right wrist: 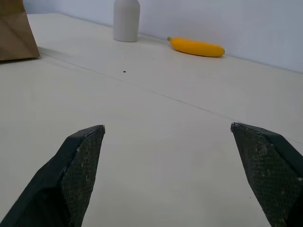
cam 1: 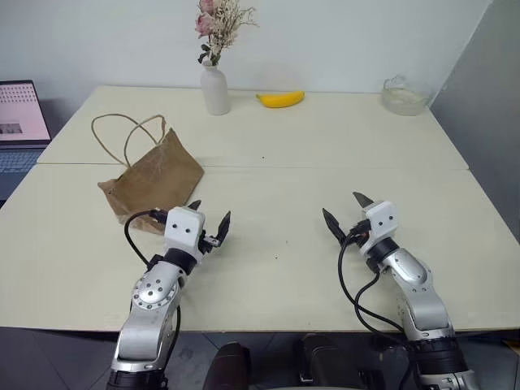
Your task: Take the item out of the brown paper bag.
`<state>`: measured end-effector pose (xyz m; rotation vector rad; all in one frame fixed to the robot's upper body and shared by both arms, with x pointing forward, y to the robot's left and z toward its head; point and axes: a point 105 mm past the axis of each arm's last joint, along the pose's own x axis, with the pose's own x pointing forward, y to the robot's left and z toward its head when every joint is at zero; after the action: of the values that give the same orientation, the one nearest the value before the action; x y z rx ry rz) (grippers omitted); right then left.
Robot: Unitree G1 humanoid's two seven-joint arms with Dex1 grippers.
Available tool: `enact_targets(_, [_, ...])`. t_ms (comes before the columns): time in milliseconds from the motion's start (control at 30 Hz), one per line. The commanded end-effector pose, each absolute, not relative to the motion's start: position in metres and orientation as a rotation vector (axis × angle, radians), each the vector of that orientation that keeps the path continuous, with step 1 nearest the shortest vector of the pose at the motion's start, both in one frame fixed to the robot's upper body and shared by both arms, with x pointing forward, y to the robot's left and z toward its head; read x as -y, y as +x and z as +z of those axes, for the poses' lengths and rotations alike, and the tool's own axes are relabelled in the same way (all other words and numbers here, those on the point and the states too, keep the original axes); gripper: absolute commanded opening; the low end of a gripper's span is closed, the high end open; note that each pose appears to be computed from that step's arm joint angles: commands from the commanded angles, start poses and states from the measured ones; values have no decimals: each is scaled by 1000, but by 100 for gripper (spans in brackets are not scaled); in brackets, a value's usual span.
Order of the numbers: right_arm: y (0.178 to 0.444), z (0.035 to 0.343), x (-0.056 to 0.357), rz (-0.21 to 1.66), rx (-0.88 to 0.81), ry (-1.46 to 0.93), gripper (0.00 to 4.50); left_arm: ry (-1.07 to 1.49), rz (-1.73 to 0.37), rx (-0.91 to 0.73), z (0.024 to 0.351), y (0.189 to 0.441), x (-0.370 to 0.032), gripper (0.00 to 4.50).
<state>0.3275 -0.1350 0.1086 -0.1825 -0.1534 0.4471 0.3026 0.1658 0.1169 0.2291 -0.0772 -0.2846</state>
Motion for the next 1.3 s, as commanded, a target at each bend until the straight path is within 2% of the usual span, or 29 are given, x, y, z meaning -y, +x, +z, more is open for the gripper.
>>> enact_targets(33, [327,122,135,440,214,-176,450,233,-323,148,133,299,-159,373])
enact_targets(467, [326,115,134,457,176,-194,450,285,-374,127,128,297,-152,373])
enact_targets(633, [318,126,113,583,195,-166,450,288,-351,167,146,295,-160,373])
enact_targets(933, [293,190,65,1011,256,-84,450,271,-226,237,204,265,-223,373])
enact_targets(1067, [292,197,59,1078,251,-97,450,171,-232,161,216,258,-253,373])
enact_targets(1200, [292,202,53,1122,266,-105,450,167,-182,71,233,255,-305,373])
enact_targets(1300, [291,203,50,1146,272,-109,450,191,-228,-13,231,254,-315,373])
